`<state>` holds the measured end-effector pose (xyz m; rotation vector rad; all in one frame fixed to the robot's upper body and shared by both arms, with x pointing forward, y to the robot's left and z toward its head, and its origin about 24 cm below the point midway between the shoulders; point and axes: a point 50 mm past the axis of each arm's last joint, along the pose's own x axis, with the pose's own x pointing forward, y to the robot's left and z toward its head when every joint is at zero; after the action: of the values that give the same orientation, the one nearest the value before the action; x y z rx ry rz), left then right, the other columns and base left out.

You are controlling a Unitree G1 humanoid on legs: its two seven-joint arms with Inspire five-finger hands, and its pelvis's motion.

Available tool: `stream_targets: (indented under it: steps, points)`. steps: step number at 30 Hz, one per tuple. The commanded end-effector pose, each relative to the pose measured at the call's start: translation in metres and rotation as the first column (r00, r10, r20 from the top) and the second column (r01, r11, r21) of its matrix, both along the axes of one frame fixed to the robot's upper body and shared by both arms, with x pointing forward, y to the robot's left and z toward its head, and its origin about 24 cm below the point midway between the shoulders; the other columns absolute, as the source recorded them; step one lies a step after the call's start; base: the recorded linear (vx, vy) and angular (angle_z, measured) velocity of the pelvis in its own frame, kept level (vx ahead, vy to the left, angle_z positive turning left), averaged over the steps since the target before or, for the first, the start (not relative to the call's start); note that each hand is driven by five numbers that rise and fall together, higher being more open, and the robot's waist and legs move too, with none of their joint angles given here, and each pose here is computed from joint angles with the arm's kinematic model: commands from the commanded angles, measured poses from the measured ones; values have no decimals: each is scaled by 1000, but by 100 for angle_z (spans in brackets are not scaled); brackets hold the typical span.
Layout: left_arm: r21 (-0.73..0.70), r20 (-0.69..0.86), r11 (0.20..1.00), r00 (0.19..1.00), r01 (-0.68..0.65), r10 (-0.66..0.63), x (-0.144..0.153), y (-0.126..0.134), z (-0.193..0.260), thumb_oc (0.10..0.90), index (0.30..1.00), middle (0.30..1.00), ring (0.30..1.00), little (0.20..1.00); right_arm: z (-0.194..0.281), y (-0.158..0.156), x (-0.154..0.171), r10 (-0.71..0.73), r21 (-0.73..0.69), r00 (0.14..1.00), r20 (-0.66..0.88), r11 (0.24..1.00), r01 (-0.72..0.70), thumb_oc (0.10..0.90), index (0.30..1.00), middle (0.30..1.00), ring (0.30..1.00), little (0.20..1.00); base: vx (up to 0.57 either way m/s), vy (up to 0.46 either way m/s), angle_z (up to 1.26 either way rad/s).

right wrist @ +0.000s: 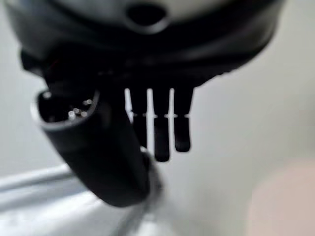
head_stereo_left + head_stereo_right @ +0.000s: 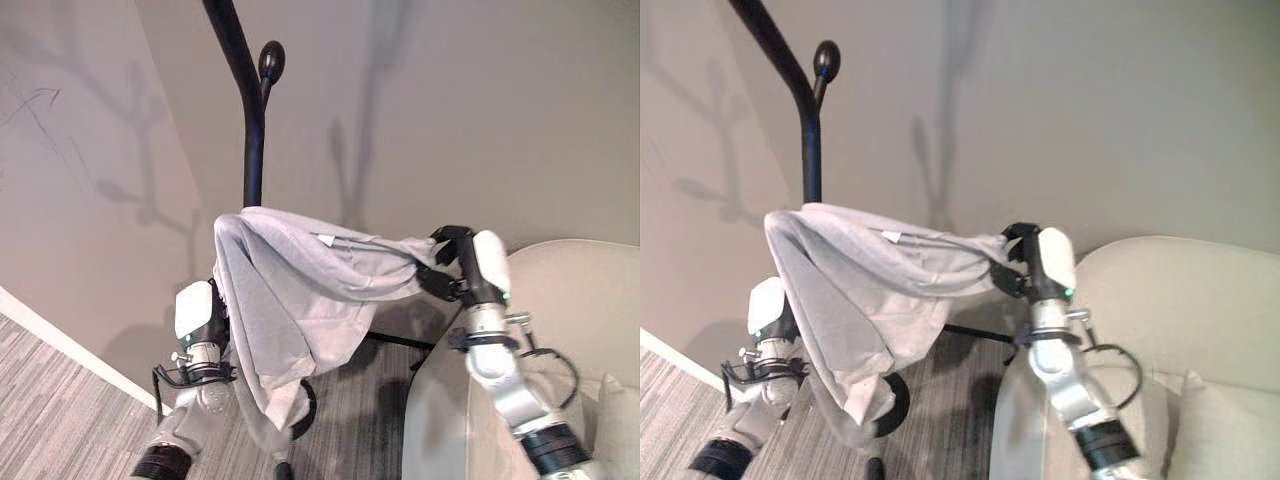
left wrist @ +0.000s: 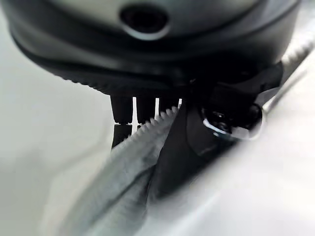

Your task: Hang the clothes on the sofa on the clothes rack.

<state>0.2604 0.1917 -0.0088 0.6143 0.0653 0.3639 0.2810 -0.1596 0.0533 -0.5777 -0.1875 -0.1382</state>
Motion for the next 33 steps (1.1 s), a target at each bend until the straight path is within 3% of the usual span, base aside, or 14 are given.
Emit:
stream_targets:
  steps: [1,2,3,4,7,9,10,11,12,18,25,31,33]
  points:
    - [-268,48,959,993,-92,109,9,20,7,400,300,300,300,300,40,-8,19,-8,107,987,163,994,-9,400,300,300,300,300,0,0,0]
    - [-429,71,900,990,-81,122,10,11,8,400,300,300,300,300,34,11,17,47,191,990,133,979,-72,400,300,300,300,300,0,0,0]
    - [-597,84,800,989,-49,123,9,0,8,731,796,796,796,796,25,36,12,142,304,986,88,939,-163,400,300,300,300,300,0,0,0]
    - [-655,85,755,989,-35,119,9,-5,8,800,900,900,900,900,22,46,8,183,354,981,70,914,-196,400,300,300,300,300,0,0,0]
    - [-743,82,669,990,-18,118,7,-11,7,800,900,900,900,900,14,68,-1,297,457,955,27,845,-276,400,300,300,300,300,0,0,0]
    - [-750,60,661,991,-36,122,4,-9,3,800,900,900,900,900,11,74,-4,346,464,938,9,830,-310,405,307,307,307,307,0,0,0]
    - [-746,53,664,990,-48,131,4,-7,2,800,900,900,900,900,10,74,-5,358,450,934,0,834,-320,574,561,561,561,561,0,0,0]
    - [-742,42,667,990,-62,138,3,-6,-1,800,900,900,900,900,9,74,-6,362,433,932,-5,841,-324,629,644,644,644,644,0,0,0]
    - [-743,34,665,989,-73,146,2,-4,-2,800,900,900,900,900,8,72,-7,366,417,930,-11,848,-329,800,900,900,900,900,0,0,0]
    - [-769,-62,607,969,-200,240,-14,22,-24,800,900,900,900,900,2,45,-11,307,370,951,-40,888,-272,800,900,900,900,900,2,-6,0]
    - [-752,-87,588,930,-297,358,-34,68,-32,800,900,900,900,900,9,-12,-23,274,248,961,-45,935,-255,800,900,900,900,900,-3,-11,1]
    - [-801,-13,573,961,-174,275,-51,82,-29,800,900,900,900,900,19,-56,-40,249,348,968,-4,908,-232,800,900,900,900,900,-17,0,0]
    - [-845,-11,507,952,-172,305,-58,87,-35,800,900,900,900,900,11,-65,-47,251,488,968,-2,845,-218,800,900,900,900,900,0,0,0]
